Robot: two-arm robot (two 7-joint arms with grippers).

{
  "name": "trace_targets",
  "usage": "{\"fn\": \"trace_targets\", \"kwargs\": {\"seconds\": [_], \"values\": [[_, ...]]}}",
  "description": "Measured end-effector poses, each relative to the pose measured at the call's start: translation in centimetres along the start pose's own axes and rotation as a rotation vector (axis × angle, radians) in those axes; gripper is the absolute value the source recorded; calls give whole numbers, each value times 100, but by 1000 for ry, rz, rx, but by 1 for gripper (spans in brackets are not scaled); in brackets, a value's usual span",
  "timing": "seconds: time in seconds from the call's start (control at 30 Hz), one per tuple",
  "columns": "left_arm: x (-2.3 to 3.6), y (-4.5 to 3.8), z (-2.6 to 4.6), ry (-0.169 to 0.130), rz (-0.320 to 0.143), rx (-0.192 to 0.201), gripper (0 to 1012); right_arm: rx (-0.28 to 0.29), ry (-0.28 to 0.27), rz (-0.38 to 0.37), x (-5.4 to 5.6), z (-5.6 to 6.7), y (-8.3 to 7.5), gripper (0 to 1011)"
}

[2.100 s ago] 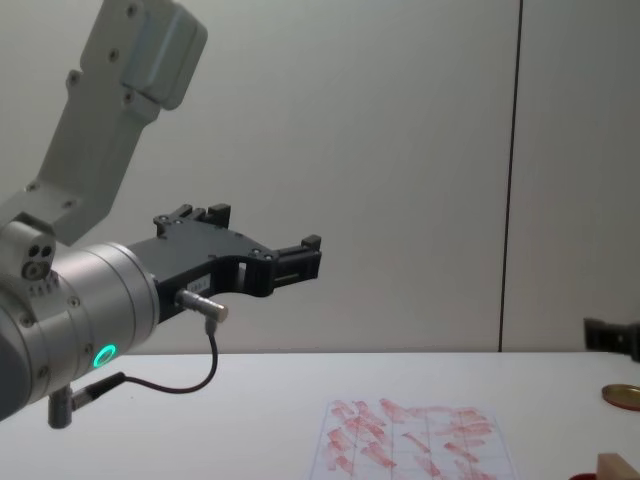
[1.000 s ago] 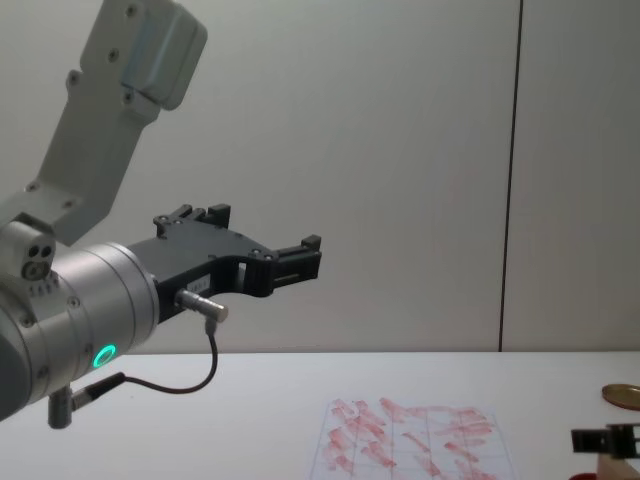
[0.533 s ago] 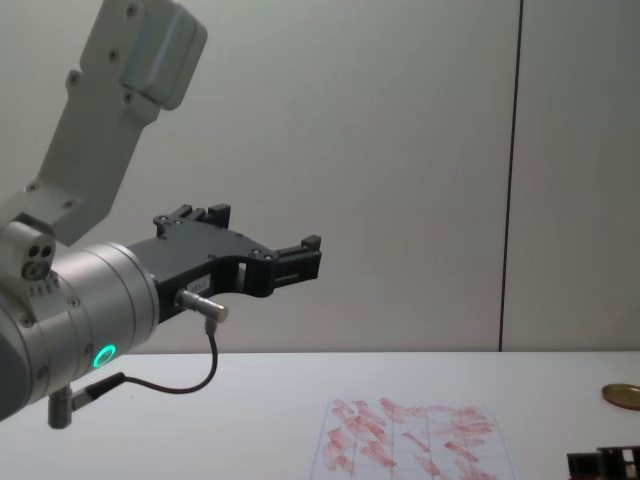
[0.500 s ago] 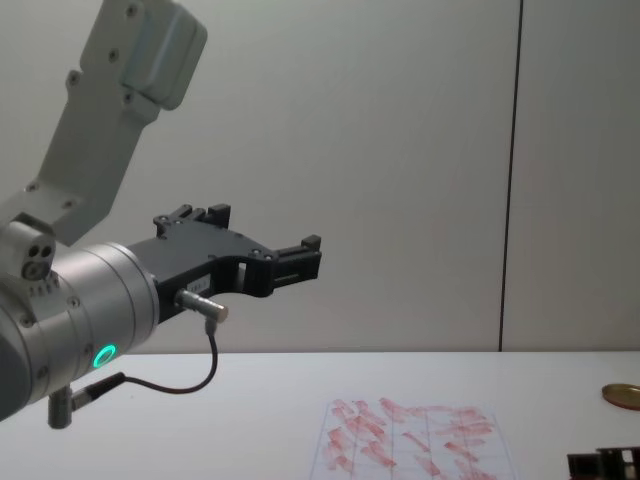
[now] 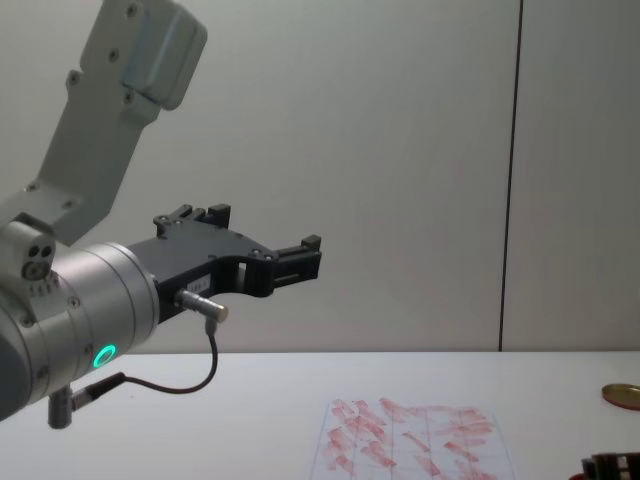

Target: Use the one hand to pick up the stamp and affix it onto the A4 paper.

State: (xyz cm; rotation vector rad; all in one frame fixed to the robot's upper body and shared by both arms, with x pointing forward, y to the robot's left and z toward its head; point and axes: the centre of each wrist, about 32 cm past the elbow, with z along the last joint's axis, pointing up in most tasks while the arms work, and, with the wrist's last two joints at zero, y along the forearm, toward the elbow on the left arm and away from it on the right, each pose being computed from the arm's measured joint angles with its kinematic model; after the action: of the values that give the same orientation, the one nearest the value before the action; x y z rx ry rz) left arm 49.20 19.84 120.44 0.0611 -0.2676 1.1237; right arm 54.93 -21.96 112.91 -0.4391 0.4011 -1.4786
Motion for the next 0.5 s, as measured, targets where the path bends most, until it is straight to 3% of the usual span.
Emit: {"fn": "trace_targets", "kwargs": {"seconds": [0.2,0.5], "values": [[0,0,0,0,0,0,993,-1,-4,-2,-6,-10,13,248],[0,0,0,0,0,0,993,1,-5,-3,-12,-12,19,219]]}}
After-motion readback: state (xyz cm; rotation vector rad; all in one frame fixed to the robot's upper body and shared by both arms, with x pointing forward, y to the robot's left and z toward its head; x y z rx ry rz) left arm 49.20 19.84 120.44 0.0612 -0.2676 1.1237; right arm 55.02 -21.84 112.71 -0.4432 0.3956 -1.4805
